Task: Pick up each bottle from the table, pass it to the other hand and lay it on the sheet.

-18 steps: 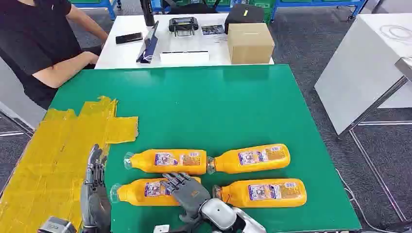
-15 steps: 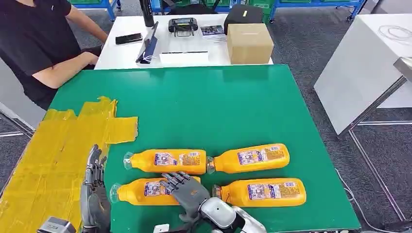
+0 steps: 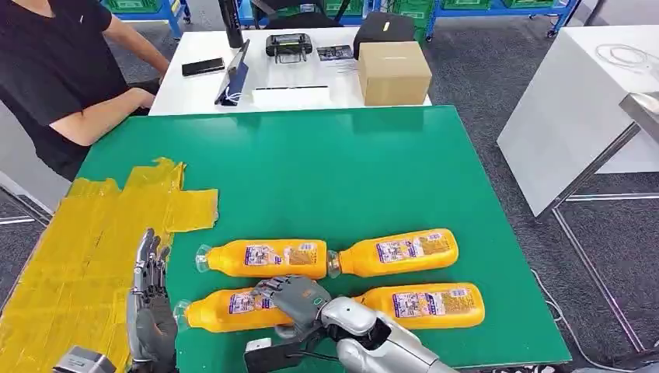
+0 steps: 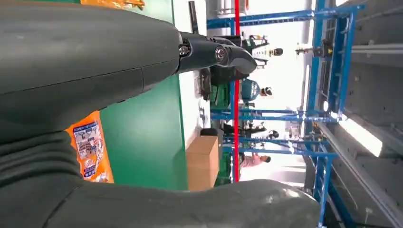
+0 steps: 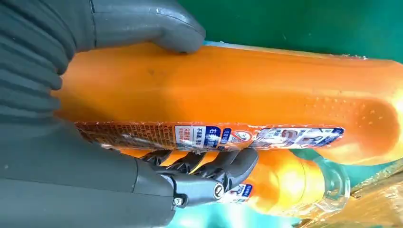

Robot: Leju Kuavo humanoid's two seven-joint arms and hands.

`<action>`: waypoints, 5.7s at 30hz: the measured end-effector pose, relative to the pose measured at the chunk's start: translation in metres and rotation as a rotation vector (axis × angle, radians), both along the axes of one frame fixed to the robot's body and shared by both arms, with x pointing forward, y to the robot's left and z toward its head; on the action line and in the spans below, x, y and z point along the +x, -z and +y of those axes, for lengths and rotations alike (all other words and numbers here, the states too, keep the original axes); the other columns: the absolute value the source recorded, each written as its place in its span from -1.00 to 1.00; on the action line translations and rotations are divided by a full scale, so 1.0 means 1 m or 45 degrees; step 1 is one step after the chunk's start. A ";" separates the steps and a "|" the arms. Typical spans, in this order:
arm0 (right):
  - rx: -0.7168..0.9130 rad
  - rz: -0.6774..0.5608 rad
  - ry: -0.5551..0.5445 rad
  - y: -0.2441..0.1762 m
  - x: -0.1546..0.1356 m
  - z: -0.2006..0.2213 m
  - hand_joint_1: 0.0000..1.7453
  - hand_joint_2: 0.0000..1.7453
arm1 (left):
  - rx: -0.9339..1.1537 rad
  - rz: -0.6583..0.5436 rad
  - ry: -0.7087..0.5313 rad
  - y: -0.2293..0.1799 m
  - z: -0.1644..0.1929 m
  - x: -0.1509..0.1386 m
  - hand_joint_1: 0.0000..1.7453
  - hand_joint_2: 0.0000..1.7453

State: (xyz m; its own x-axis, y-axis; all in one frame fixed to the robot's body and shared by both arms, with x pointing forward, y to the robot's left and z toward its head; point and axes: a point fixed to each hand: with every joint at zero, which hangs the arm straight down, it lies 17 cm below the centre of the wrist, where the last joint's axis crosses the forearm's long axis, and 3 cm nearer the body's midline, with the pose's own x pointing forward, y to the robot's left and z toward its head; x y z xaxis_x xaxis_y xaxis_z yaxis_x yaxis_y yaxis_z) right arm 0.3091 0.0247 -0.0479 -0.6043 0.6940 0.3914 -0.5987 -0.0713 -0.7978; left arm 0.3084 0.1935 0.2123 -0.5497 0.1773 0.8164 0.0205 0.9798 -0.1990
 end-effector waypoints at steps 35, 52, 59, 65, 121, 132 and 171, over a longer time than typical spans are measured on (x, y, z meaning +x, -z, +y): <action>-0.023 0.070 0.019 0.004 0.007 -0.003 1.00 1.00 | -0.412 0.097 -0.719 0.020 0.157 -0.035 -1.00 -1.00; 0.646 0.175 0.272 -0.061 -0.028 0.032 1.00 1.00 | -0.464 0.194 -0.953 0.043 0.196 -0.067 -1.00 1.00; 0.646 0.175 0.272 -0.061 -0.028 0.032 1.00 1.00 | -0.464 0.194 -0.953 0.043 0.196 -0.067 -1.00 1.00; 0.923 0.179 0.294 -0.101 -0.050 0.037 1.00 1.00 | -0.470 0.209 -0.944 0.046 0.196 -0.069 -1.00 1.00; 1.381 0.093 0.311 -0.205 -0.054 0.009 1.00 1.00 | -0.694 0.142 0.412 0.027 0.010 -0.036 -1.00 1.00; 1.304 0.124 0.232 -0.195 -0.053 0.028 1.00 1.00 | -0.581 0.185 0.514 0.034 -0.019 -0.039 -1.00 1.00; 1.067 0.226 -0.005 -0.149 -0.065 0.090 1.00 1.00 | -0.307 0.280 0.271 0.053 -0.016 -0.017 1.00 1.00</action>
